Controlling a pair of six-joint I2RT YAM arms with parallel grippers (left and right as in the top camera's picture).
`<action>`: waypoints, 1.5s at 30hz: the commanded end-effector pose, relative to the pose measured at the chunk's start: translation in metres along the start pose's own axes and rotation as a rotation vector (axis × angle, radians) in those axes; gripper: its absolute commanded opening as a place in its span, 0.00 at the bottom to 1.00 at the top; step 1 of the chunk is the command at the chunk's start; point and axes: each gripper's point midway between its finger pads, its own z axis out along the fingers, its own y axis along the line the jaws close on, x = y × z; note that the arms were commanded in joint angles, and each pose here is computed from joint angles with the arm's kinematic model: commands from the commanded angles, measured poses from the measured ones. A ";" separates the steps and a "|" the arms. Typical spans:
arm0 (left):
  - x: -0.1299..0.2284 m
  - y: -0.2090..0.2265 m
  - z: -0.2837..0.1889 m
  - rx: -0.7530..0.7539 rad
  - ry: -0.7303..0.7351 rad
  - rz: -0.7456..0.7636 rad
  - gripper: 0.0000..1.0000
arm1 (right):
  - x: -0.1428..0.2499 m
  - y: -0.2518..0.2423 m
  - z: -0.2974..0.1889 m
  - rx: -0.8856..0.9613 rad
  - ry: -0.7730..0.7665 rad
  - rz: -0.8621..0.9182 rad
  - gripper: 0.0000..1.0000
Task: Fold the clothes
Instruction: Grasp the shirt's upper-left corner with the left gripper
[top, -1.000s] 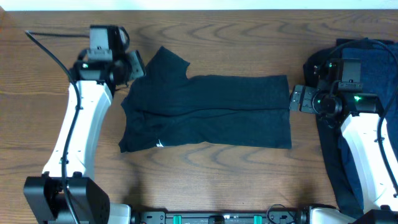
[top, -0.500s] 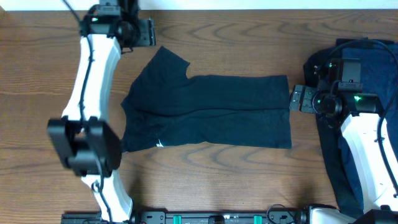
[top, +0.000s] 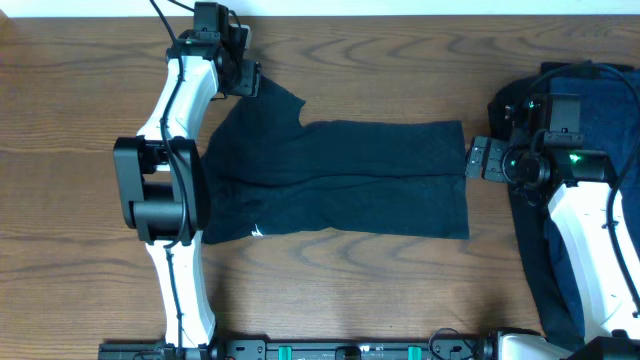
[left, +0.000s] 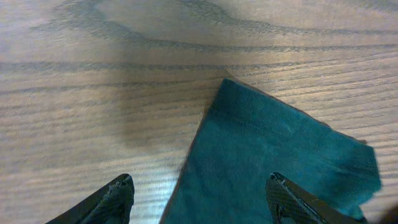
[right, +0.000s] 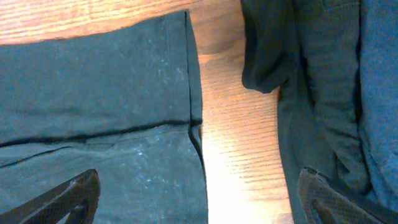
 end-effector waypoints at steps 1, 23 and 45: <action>0.006 -0.002 0.016 0.022 0.017 0.033 0.70 | -0.001 -0.001 -0.001 -0.002 -0.001 0.013 0.99; 0.039 0.000 0.056 0.029 0.108 0.066 0.54 | -0.001 -0.001 -0.001 -0.002 -0.001 0.013 0.99; 0.062 0.043 0.035 -0.249 0.204 -0.128 0.52 | -0.001 -0.001 -0.001 -0.002 -0.001 0.013 0.99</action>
